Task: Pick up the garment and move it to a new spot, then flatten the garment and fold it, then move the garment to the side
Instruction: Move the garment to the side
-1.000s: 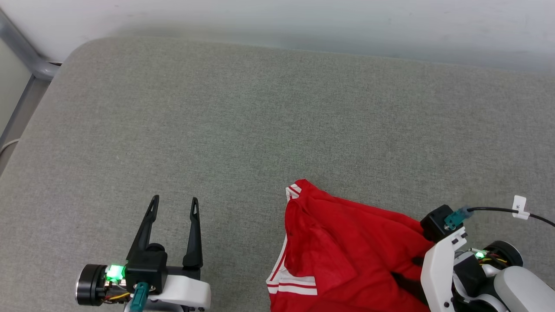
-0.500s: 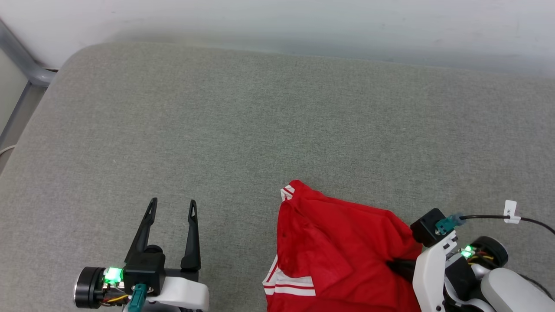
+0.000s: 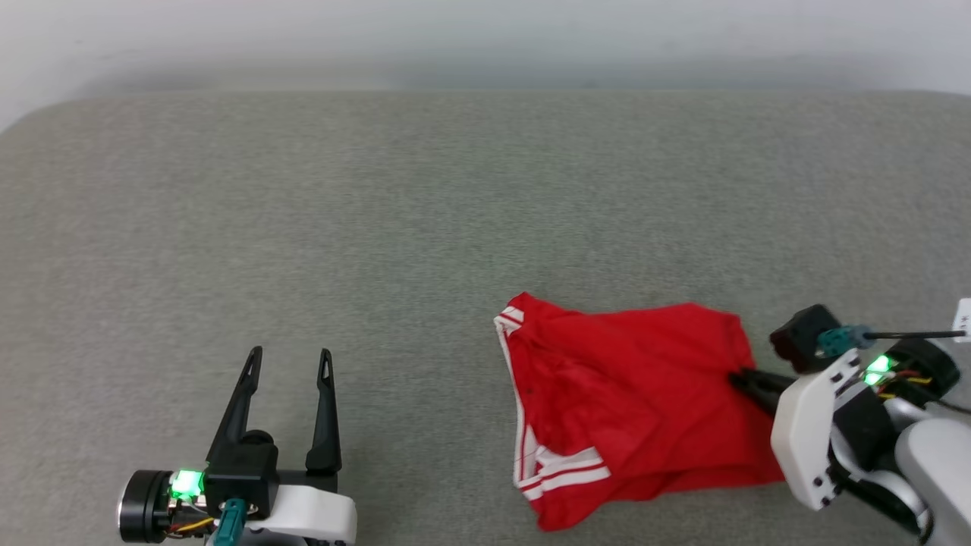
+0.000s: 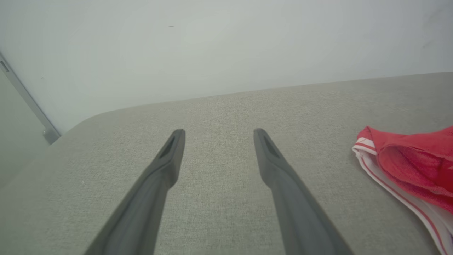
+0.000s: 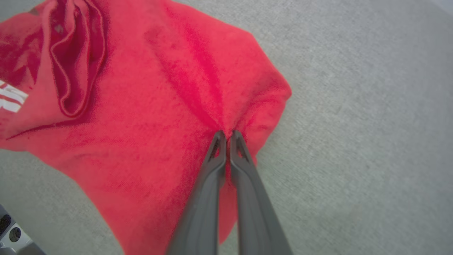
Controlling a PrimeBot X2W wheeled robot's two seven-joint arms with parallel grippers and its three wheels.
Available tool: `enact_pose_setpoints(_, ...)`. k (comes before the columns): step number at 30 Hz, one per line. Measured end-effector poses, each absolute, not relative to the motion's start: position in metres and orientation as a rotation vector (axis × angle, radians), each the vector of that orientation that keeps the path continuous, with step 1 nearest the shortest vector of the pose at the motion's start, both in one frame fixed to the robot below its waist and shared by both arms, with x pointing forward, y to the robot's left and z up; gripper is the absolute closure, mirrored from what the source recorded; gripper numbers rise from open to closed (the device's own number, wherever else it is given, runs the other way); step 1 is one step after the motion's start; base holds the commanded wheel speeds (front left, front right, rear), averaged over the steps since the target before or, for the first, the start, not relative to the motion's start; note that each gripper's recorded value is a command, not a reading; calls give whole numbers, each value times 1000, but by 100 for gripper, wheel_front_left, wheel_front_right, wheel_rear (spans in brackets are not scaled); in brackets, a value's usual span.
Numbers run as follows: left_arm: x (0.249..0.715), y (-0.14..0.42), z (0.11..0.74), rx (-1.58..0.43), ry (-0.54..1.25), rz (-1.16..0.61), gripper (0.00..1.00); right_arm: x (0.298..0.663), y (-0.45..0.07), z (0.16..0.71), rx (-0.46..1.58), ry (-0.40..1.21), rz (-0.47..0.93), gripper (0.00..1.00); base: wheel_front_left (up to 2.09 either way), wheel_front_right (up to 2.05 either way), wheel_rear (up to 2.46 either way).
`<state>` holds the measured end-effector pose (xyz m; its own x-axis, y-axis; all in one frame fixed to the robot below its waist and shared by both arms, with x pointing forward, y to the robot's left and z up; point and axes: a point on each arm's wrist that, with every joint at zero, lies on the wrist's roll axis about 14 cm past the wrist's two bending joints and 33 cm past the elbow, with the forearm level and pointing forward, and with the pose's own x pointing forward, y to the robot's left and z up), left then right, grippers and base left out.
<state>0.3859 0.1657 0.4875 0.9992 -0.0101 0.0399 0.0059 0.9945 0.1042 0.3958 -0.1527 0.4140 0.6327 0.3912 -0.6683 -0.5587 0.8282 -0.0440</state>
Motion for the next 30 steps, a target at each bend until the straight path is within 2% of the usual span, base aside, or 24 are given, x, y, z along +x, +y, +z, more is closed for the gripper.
enact_pose_setpoints(11, 422, 120, 476, 96, -44, -159, 0, 405, -251, 442, -318, 653, 293, 100, 0, 0, 0)
enact_pose_setpoints(17, 437, 108, 466, 93, -34, -194, 0, 415, -280, 447, -332, 648, 217, 100, 0, 0, 0)
enact_pose_setpoints(23, 453, 104, 458, 93, -39, -213, 0, 439, -327, 457, -429, 661, 115, 100, 0, 0, 0)
enact_pose_setpoints(30, 476, 107, 441, 89, -31, -201, 0, 467, -408, 460, -503, 714, -82, 100, 0, 0, 0)
